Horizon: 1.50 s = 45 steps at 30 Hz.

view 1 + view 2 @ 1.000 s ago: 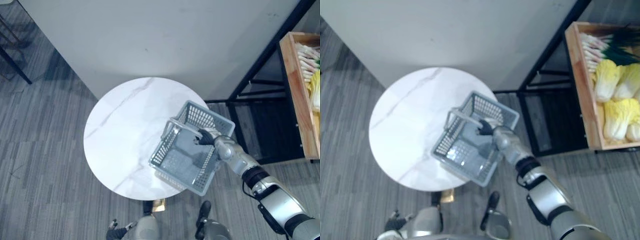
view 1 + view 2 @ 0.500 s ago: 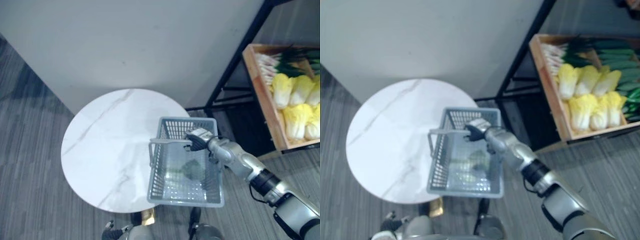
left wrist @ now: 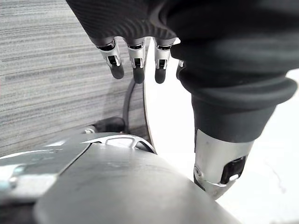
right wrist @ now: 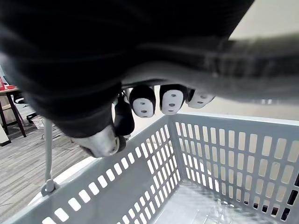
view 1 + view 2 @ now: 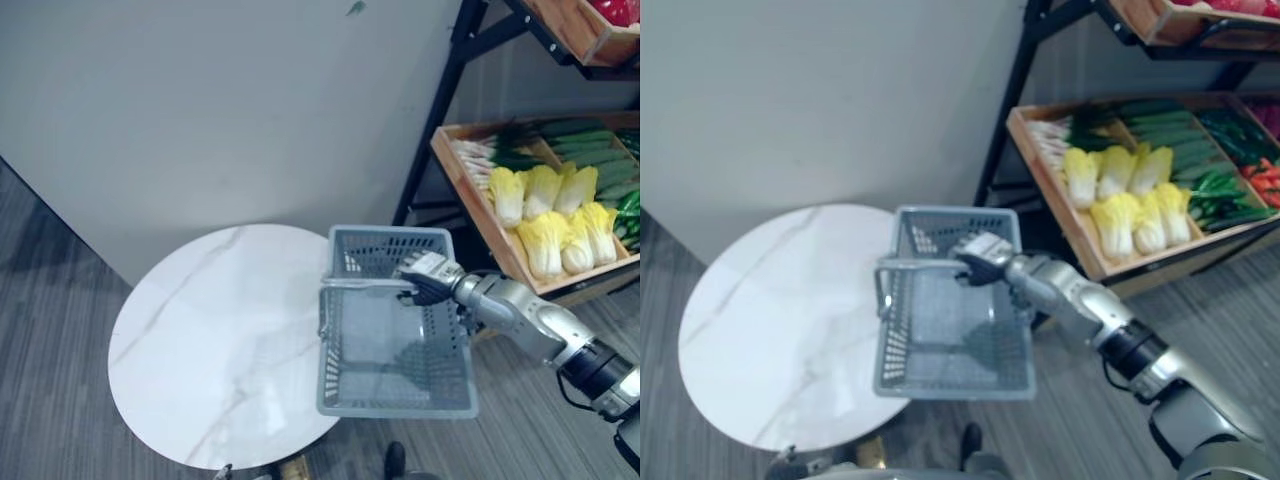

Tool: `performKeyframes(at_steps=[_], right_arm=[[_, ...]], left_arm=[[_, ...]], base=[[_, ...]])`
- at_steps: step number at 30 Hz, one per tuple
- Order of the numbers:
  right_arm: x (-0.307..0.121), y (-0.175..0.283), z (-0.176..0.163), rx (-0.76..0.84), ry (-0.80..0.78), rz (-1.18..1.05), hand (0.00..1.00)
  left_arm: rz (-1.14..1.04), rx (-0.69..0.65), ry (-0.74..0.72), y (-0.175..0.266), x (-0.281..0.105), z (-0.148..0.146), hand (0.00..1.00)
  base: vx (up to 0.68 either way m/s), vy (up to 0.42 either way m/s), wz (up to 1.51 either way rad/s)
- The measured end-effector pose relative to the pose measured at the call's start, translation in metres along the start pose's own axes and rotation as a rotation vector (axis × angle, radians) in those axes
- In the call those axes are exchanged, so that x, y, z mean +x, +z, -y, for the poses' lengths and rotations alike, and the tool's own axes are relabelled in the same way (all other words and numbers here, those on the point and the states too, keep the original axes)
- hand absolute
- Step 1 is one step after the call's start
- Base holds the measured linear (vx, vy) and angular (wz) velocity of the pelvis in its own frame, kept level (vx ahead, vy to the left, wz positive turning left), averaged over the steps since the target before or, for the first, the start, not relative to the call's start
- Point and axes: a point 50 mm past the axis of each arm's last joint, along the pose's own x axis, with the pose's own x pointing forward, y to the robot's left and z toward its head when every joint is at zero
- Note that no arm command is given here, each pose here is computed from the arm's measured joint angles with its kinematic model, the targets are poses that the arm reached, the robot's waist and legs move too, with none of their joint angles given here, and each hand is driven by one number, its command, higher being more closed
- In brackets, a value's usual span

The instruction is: Pick vegetable in the basket

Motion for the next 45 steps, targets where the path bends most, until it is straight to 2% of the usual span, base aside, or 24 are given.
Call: performKeyframes(at_steps=[7,12,15,18,21,24,28,33,40,45], right_arm=[[-0.029,-0.016,-0.022,0.042,0.039,-0.094,1.00],[-0.031,-0.018,-0.016,0.016,0.014,-0.092,1.00],[-0.034,-0.015,0.008,-0.051,-0.102,-0.049,1.00],[-0.051,-0.017,0.009,-0.026,-0.180,-0.090,1.00],[-0.061,-0.015,0.013,-0.044,-0.264,-0.118,1.00],[-0.057,-0.013,0.016,-0.039,-0.301,-0.113,1.00],[-0.049,-0.015,0.016,-0.051,-0.312,-0.124,1.00],[-0.039,-0.008,0.001,-0.035,-0.282,-0.104,1.00],[-0.034,0.001,-0.008,-0.041,-0.256,-0.074,1.00],[-0.043,0.002,-0.027,-0.002,-0.207,-0.100,1.00]], left_arm=[[-0.008,-0.001,-0.010,-0.004,-0.002,0.004,0.00],[0.002,-0.011,-0.008,-0.003,-0.002,0.004,0.00],[-0.032,-0.043,-0.057,-0.014,-0.009,0.025,0.00],[-0.006,-0.004,-0.035,-0.005,-0.003,0.009,0.00],[0.020,0.088,-0.028,0.002,0.000,0.000,0.00],[0.057,0.139,-0.074,0.011,0.001,0.013,0.00],[0.049,0.151,-0.082,0.012,0.002,0.014,0.00],[0.023,0.163,-0.084,0.006,0.002,0.011,0.00],[0.030,0.156,-0.093,0.011,0.003,0.016,0.00],[0.025,0.147,-0.106,0.011,0.003,0.022,0.00]], base=[[0.03,0.010,0.01],[-0.01,-0.025,-0.43],[-0.14,0.128,-1.25],[-0.20,0.222,-0.51],[-0.17,0.228,-0.65],[-0.09,0.140,-1.13],[-0.15,0.101,-1.39],[-0.11,-0.039,-1.30],[-0.11,-0.279,-1.11],[-0.05,-0.289,-0.31]])
